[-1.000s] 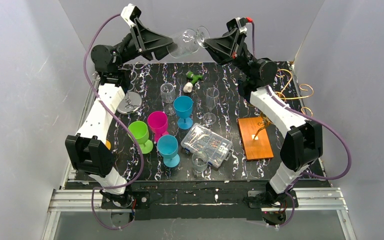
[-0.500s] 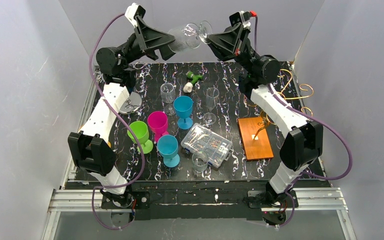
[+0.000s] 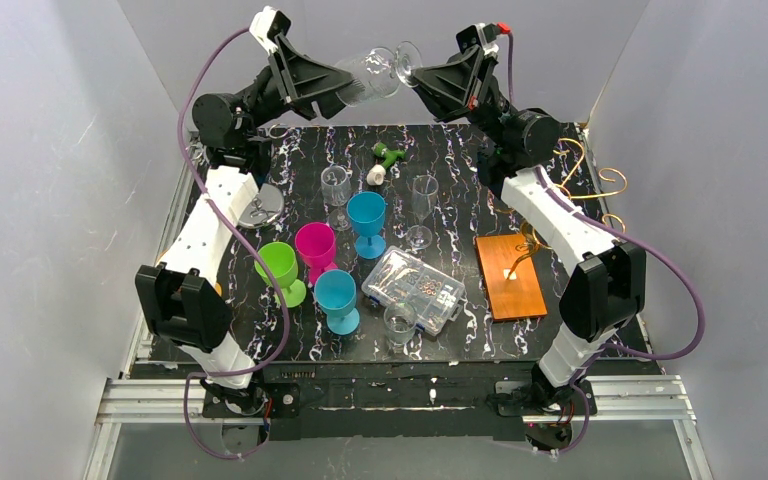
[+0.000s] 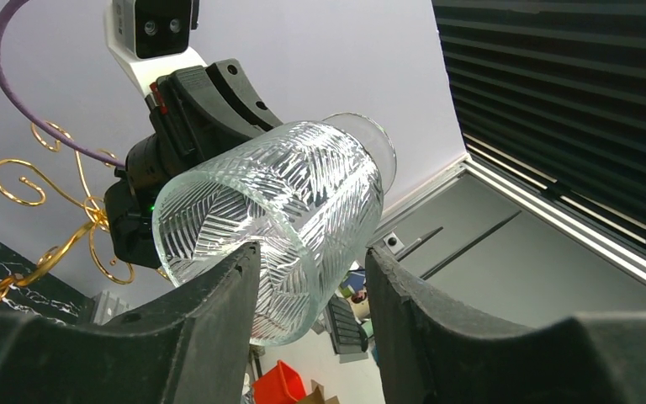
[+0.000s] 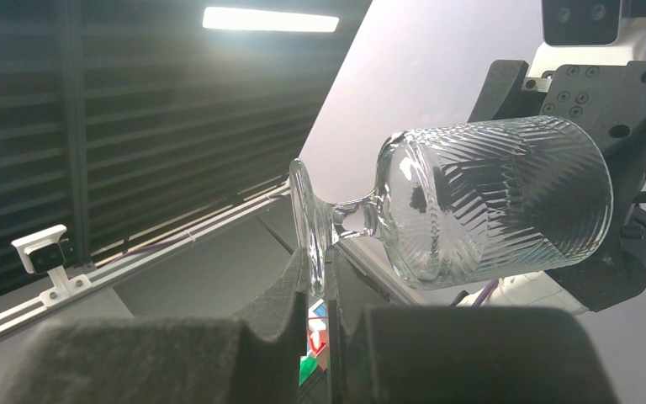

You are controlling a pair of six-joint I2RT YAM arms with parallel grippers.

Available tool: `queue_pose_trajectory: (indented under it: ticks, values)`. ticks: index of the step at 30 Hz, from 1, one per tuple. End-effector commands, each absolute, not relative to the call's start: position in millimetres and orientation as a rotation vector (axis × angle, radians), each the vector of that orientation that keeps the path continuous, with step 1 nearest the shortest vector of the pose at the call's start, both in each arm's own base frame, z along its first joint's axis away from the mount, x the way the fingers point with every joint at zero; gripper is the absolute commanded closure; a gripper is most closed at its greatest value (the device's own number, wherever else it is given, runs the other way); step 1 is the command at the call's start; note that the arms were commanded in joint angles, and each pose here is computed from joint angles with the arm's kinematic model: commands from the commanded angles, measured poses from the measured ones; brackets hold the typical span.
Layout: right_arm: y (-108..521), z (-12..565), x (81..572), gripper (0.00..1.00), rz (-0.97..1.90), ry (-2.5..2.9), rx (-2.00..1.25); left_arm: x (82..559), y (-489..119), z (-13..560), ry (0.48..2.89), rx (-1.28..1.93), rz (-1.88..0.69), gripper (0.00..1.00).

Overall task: Take the wine glass off the wine glass rack
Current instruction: Place the wine glass at the center of the board.

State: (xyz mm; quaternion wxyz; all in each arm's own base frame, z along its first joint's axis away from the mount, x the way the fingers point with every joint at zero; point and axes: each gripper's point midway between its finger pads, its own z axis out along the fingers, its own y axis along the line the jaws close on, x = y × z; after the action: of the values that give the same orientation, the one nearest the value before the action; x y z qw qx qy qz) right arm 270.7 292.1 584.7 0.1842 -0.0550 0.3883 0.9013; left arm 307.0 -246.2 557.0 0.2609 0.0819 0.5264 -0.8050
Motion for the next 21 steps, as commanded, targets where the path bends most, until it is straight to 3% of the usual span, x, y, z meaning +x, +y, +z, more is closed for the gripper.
queue_pose_trajectory:
  ticks: [1, 8, 21]
  values:
    - [266, 620, 241, 0.99, 2.61, 0.912, -0.23, 263, -236, 589, 1.308, 0.35, -2.139, 0.54]
    - [262, 628, 238, 0.99, 2.63, 0.882, -0.231, 249, -232, 598, 1.262, 0.379, -2.134, 0.54]
    - [252, 644, 231, 0.99, 2.667, 0.82, -0.224, 239, -226, 613, 1.154, 0.425, -2.148, 0.66]
